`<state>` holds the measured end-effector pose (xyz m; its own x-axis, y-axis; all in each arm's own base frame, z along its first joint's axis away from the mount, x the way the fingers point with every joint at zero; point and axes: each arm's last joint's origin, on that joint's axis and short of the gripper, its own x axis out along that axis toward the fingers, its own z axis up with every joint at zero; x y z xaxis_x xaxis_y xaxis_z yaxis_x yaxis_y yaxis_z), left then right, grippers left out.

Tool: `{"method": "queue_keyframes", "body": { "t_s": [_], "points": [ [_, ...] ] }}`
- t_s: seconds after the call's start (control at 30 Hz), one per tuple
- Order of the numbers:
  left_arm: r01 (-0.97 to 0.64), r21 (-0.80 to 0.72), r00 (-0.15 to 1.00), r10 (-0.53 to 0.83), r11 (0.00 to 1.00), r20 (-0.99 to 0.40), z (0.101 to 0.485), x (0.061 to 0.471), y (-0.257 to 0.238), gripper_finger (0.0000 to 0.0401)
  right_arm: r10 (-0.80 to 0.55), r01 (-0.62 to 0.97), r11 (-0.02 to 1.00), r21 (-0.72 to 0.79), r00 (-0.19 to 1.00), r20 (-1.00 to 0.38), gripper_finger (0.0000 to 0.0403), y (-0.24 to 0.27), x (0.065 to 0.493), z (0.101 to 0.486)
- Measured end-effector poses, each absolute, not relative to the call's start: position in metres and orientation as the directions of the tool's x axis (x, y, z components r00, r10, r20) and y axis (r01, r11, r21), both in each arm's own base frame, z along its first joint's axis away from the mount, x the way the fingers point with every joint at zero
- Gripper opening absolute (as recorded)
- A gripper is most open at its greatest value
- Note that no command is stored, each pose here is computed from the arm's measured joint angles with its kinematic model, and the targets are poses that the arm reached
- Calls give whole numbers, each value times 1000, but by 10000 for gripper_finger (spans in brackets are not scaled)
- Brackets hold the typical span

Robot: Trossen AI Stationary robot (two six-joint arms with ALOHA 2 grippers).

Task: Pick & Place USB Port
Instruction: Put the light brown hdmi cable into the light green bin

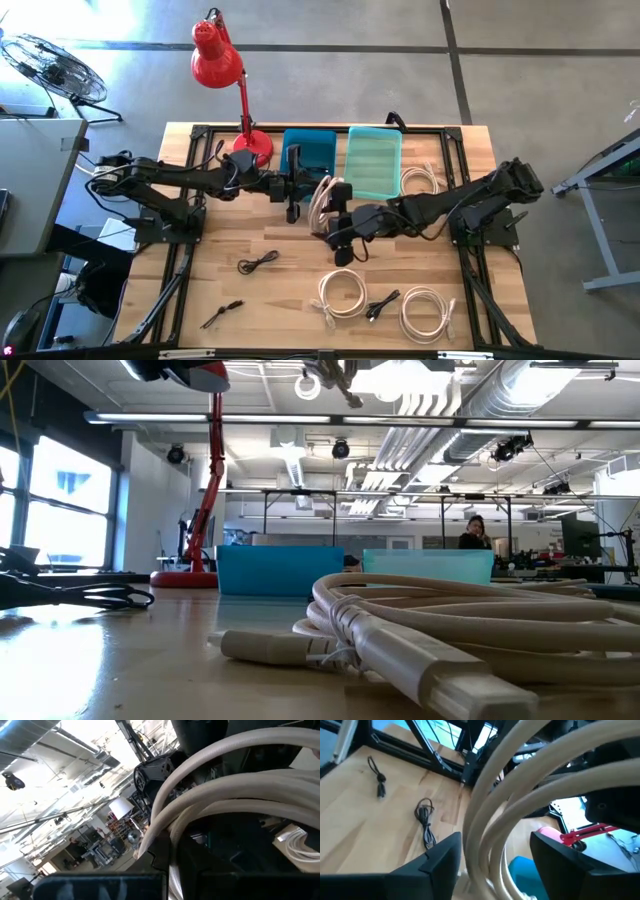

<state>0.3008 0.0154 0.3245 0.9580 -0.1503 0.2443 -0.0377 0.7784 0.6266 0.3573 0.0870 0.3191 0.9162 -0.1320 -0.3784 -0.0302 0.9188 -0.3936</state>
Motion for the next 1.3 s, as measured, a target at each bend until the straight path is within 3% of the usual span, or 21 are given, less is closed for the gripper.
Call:
{"method": "queue_keyframes", "body": {
  "t_s": [0.1, 0.27, 0.5, 0.83, 0.93, 1.1, 1.3],
  "points": [
    [-27, 629, 958, -158, 777, 237, 324, 301, 15, 14, -131, -33, 918, -395, 915, -381, 173, 87, 357, 319],
    [-21, 627, 964, -150, 778, 218, 322, 301, 16, 58, -132, -48, 910, -413, 909, -396, 34, 87, 356, 318],
    [-16, 624, 974, -129, 781, 186, 319, 302, 16, 88, -230, 22, 894, -447, 879, -418, 33, 87, 351, 316],
    [-55, 617, 992, -29, 785, 126, 320, 296, 18, 92, -358, 129, 855, -502, 848, -392, 30, 104, 318, 334],
    [-89, 637, 996, 56, 765, 72, 320, 290, 20, 92, -388, 170, 853, -494, 839, -382, 9, 106, 302, 344],
    [-180, 631, 972, 235, 754, -4, 323, 276, 25, 92, -464, 250, 826, -506, 811, -357, 9, 105, 276, 359],
    [-80, 637, 960, 232, 767, -159, 317, 261, 23, 92, -512, 315, 806, -500, 795, -324, 9, 89, 252, 378]
  ]
}}
